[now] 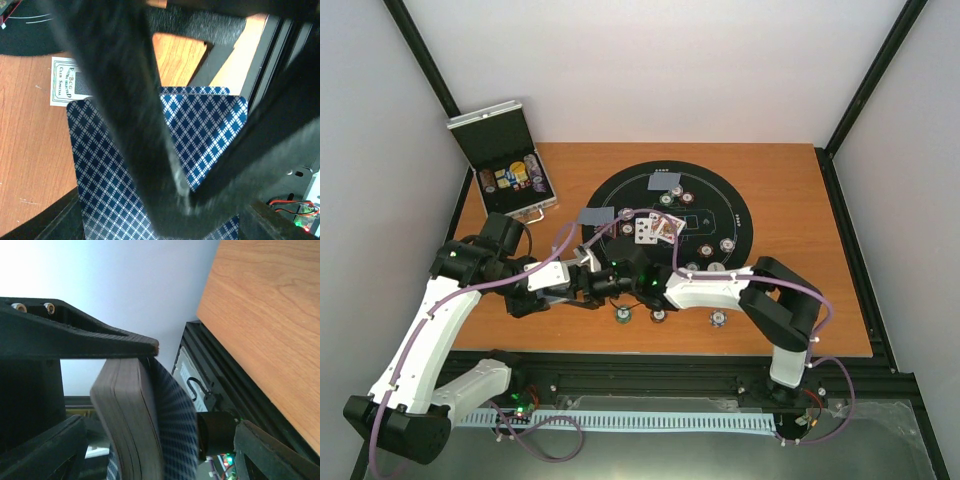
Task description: Distribute texas hold em gaming equipment
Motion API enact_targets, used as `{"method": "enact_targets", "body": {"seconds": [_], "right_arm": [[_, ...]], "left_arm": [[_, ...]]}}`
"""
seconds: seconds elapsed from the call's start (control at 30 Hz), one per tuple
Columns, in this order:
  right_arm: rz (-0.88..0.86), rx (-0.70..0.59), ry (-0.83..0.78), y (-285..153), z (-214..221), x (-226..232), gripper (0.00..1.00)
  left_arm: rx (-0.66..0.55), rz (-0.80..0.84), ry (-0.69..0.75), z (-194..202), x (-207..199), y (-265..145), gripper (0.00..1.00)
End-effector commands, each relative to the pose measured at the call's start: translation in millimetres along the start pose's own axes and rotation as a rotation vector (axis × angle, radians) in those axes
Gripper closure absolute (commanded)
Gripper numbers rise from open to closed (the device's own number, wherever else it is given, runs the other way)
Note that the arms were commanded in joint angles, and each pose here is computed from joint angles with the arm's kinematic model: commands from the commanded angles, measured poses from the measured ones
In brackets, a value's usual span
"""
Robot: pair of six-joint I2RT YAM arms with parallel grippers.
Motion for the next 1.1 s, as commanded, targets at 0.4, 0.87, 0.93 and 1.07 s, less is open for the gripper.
{"method": "enact_targets", "body": {"seconds": [0.4,0.87,0.93,1.07], "right_arm": [[-0.021,0.029,0.082,17.4,-9.6,-26.2,0.35],[0.003,0.014,0.039,-4.6,-9.6,-20.2,0.39],[-0.001,0.013,0.019,-7.3,-9.5,-12.7,0.37],[0.002,0.014,-0.009,-13.6,-7.1,-1.2,0.34]], "left_arm": [[-0.028,-0.036,0.013,-3.2,-1.4,-12.3,0.99],[-0.026,-0.031,0.012,-3.0,-0.9,-10.4,0.99],[-0.021,-0.034,0.012,-2.1,-1.2,-10.0,0.99],[-0.017,-0.032,0.013,-1.0,-1.9,-8.5,0.99]]}}
Point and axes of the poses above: each gripper's point midway between its finger pads, its own y axis out along the fingers, its own x axis along the line the jaws close on, z = x × y, the point moved 8 cm from there along -y, back along the fingers, and after that the axes turned 8 degrees about y, right-handed, at the moved point
